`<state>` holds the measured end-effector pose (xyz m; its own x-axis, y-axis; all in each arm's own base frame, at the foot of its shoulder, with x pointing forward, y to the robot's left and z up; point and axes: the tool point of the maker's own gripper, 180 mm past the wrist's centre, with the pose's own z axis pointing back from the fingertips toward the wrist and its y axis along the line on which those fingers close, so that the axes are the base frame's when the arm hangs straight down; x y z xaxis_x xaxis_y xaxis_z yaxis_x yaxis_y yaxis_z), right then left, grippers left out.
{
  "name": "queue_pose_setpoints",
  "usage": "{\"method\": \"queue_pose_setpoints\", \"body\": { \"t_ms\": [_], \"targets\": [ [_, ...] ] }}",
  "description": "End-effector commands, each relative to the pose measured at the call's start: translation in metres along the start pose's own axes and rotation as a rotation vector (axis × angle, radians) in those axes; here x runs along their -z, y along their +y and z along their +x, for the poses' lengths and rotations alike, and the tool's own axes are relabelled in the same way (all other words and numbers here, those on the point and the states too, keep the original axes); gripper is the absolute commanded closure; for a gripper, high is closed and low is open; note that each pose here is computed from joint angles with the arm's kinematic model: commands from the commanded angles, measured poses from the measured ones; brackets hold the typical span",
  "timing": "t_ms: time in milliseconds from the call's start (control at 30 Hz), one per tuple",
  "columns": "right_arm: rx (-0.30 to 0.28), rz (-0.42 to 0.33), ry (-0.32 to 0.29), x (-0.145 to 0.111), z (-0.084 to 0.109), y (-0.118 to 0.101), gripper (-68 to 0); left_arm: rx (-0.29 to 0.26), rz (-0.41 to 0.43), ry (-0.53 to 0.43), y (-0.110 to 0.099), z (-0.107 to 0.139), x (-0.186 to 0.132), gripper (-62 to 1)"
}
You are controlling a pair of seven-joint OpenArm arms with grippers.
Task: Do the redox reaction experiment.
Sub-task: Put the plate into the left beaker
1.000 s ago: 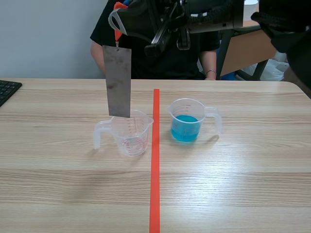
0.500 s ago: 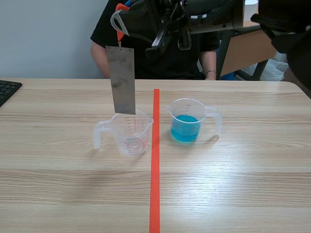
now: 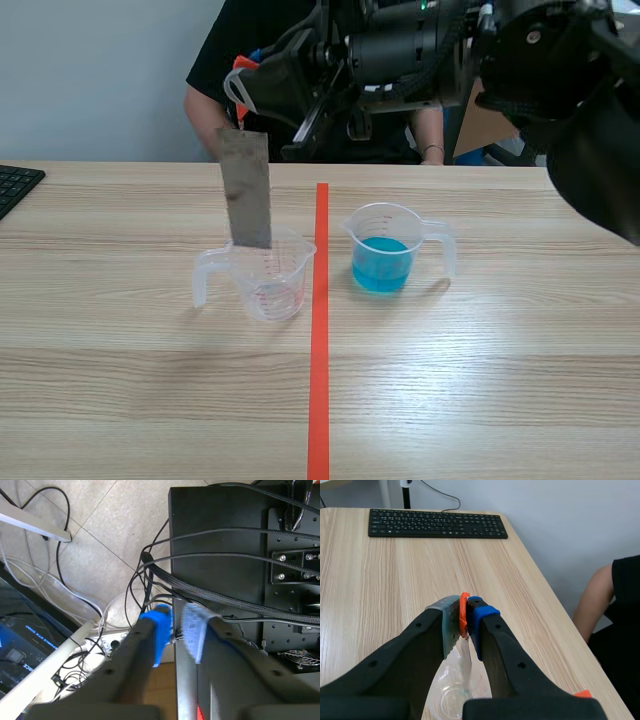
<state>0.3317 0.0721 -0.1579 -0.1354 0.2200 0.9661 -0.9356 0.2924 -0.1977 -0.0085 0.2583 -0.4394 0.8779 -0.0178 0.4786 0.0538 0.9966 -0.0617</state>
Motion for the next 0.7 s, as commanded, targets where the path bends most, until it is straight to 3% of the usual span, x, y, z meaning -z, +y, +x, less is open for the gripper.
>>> {"method": "queue_pose_setpoints", "body": {
  "t_ms": [0, 233, 400, 667],
  "targets": [
    [-0.033, -0.003, -0.035, -0.0004, 0.013, -0.0051, -1.6, 0.001, -0.008, -0.012, -0.0017, 0.0035, -0.0005, -22.5],
    [-0.045, -0.014, -0.029, 0.0046, 0.0048, -0.0075, -1.6, 0.001, -0.008, -0.017, -0.0017, 0.0043, -0.0005, -46.0],
    [-0.061, -0.017, -0.051, 0.0042, 0.0117, -0.0101, -1.6, 0.001, -0.008, -0.023, -0.0016, 0.0058, -0.0002, -60.9],
    [-0.065, -0.018, -0.054, 0.0041, 0.0134, -0.011, -1.6, 0.004, 0.021, -0.034, 0.0037, 0.0078, -0.0002, -62.3]
  ]
}}
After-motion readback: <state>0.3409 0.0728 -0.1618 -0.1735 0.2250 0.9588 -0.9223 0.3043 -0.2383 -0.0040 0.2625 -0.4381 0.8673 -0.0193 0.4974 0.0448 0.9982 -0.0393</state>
